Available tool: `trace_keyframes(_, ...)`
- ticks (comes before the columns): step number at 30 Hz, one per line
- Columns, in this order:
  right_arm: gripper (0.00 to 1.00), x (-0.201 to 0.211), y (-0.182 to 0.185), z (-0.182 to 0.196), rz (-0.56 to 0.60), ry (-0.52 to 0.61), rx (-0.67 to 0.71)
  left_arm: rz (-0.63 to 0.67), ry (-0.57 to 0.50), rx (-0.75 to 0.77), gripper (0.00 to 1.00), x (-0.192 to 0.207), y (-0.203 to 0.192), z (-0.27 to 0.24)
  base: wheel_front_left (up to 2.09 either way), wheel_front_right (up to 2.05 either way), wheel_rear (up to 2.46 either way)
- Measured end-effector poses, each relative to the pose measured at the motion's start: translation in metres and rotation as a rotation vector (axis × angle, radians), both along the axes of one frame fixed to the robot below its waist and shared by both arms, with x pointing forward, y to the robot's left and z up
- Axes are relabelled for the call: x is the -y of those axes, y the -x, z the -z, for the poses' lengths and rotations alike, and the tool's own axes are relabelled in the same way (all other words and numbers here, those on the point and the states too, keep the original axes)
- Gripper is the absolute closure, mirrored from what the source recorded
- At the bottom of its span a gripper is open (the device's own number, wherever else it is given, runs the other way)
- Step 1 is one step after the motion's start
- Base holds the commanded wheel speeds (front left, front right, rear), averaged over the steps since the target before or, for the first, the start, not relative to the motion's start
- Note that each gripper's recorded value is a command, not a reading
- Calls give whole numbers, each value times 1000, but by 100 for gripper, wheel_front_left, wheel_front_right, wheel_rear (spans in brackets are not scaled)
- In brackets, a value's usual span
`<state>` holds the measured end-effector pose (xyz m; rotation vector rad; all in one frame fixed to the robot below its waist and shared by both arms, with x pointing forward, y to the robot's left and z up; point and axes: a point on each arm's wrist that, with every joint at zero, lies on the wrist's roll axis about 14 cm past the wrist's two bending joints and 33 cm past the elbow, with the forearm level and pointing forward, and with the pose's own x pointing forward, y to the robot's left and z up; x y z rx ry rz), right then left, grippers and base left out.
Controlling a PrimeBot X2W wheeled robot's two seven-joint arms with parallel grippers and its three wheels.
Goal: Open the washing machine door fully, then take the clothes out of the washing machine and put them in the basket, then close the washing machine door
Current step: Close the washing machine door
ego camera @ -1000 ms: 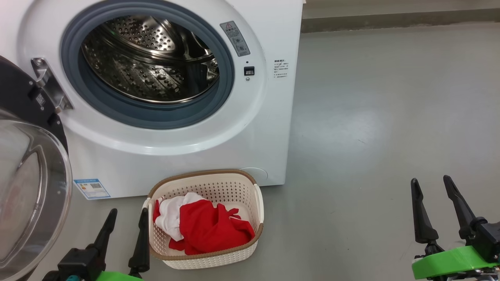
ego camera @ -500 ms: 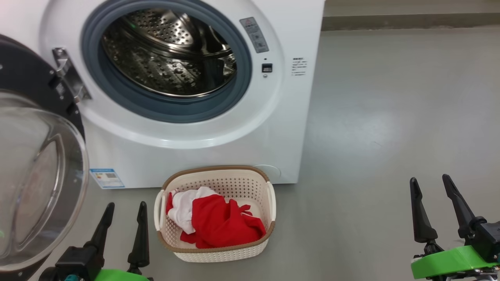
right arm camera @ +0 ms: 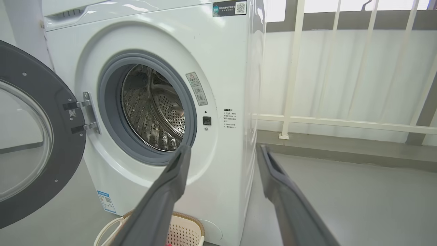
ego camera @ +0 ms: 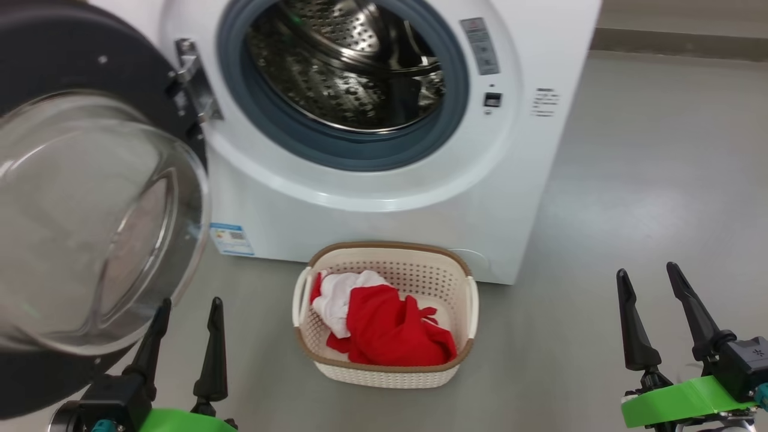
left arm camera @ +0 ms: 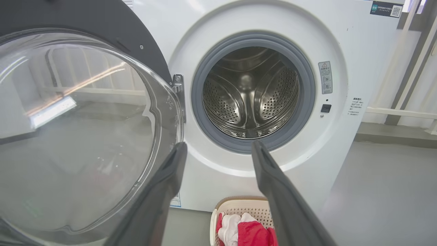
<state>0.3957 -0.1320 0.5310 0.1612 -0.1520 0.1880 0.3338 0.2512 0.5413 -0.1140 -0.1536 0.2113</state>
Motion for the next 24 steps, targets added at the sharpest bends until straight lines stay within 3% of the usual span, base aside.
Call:
trace_keyframes(13, 0, -83, -13, -11, -229, 11, 36, -189, -36, 41, 0, -50, 48, -20, 0, 0, 0)
trace_keyframes(24, 0, -127, -12, -15, -349, 11, 46, -308, -42, 47, 0, -77, 85, -24, 0, 0, 0)
